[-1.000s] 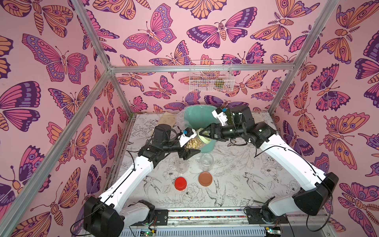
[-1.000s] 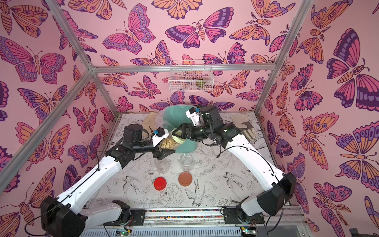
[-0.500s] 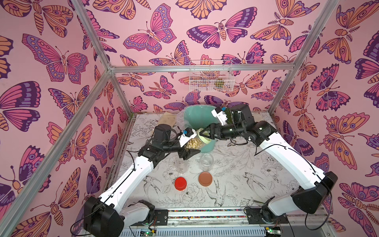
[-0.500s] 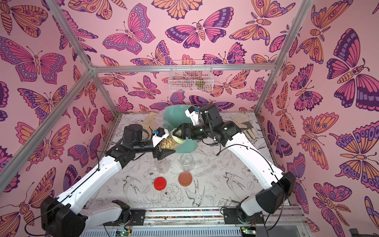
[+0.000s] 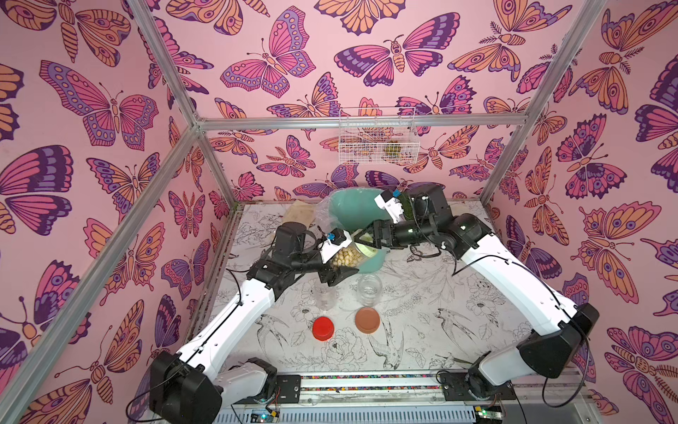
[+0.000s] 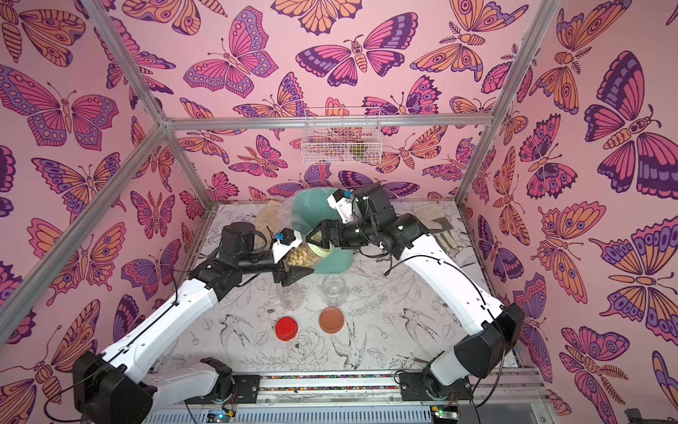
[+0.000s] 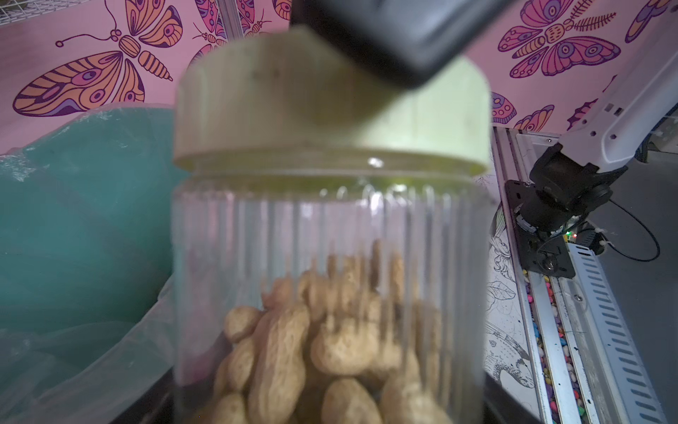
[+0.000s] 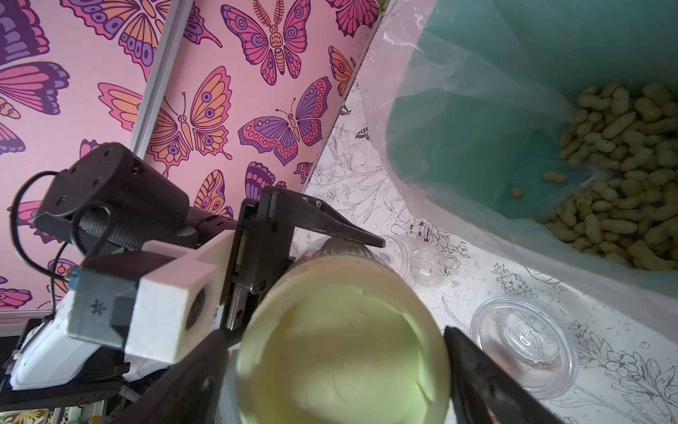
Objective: Empty moldy peanuts from jars
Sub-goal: Unscrew the lid from the jar.
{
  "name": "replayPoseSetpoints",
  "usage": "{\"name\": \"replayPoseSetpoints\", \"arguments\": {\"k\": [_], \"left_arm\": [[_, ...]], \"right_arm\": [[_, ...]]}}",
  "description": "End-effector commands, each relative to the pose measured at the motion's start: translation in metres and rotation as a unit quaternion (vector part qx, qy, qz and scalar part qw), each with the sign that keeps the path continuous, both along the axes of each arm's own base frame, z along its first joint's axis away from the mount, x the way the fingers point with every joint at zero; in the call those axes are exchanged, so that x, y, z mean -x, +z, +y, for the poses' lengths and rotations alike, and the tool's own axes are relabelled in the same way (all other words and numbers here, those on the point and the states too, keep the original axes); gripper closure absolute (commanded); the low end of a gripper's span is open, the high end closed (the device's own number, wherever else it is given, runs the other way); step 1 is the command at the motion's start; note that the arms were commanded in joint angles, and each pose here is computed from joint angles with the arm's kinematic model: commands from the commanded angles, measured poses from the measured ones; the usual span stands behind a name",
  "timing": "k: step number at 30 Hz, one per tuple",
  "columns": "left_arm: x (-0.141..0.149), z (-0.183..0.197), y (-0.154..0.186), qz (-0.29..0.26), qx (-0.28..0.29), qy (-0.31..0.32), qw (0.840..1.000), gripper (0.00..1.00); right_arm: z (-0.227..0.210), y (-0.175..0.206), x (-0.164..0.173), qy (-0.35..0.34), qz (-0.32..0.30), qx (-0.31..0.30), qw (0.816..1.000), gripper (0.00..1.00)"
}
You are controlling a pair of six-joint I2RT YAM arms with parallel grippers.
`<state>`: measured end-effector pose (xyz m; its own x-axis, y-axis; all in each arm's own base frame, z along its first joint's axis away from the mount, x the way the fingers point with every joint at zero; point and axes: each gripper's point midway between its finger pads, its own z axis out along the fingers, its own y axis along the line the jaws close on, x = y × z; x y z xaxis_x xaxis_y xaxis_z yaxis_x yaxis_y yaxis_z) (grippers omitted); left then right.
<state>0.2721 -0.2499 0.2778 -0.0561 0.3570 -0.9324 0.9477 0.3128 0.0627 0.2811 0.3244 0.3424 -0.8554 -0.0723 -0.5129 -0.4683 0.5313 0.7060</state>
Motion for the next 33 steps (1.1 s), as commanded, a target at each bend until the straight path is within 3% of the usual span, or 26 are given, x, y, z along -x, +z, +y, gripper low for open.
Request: {"name": "replayPoseSetpoints", "arguments": {"k": [1,11,14,19,25,29,31,33], "left_arm": [[0.002,-0.005,0.02,-0.027,0.025,-0.017,0.999,1.0],[0.006,-0.005,0.022,-0.023,0.028,-0.025,0.999,1.0],[0.01,-0.006,0.023,-0.02,0.031,-0.033,0.999,1.0],[0.016,-0.007,0.022,-0.005,0.034,-0.048,0.998,1.0],[0.019,-0.007,0.024,-0.001,0.038,-0.055,0.998,1.0],[0.02,-0.006,0.027,0.003,0.044,-0.061,0.997,1.0],[0.021,-0.007,0.026,0.007,0.046,-0.063,0.997,1.0],[0.021,-0.007,0.027,0.009,0.048,-0.064,0.997,1.0]], "right_arm": [[0.003,0.004,0.003,0.013,-0.009,0.004,1.0,0.14],[-0.002,0.001,0.003,0.048,-0.065,0.021,0.997,0.44],[-0.007,0.005,0.002,0.076,-0.112,0.015,0.991,0.48],[-0.007,0.014,0.011,0.154,-0.214,-0.011,0.965,0.58],[-0.009,0.009,0.018,0.224,-0.315,-0.004,0.922,0.59],[-0.011,0.004,0.017,0.246,-0.348,0.001,0.905,0.58],[-0.011,0.002,0.015,0.255,-0.36,0.004,0.897,0.54],[-0.011,0.002,0.015,0.264,-0.367,0.007,0.892,0.41]]}}
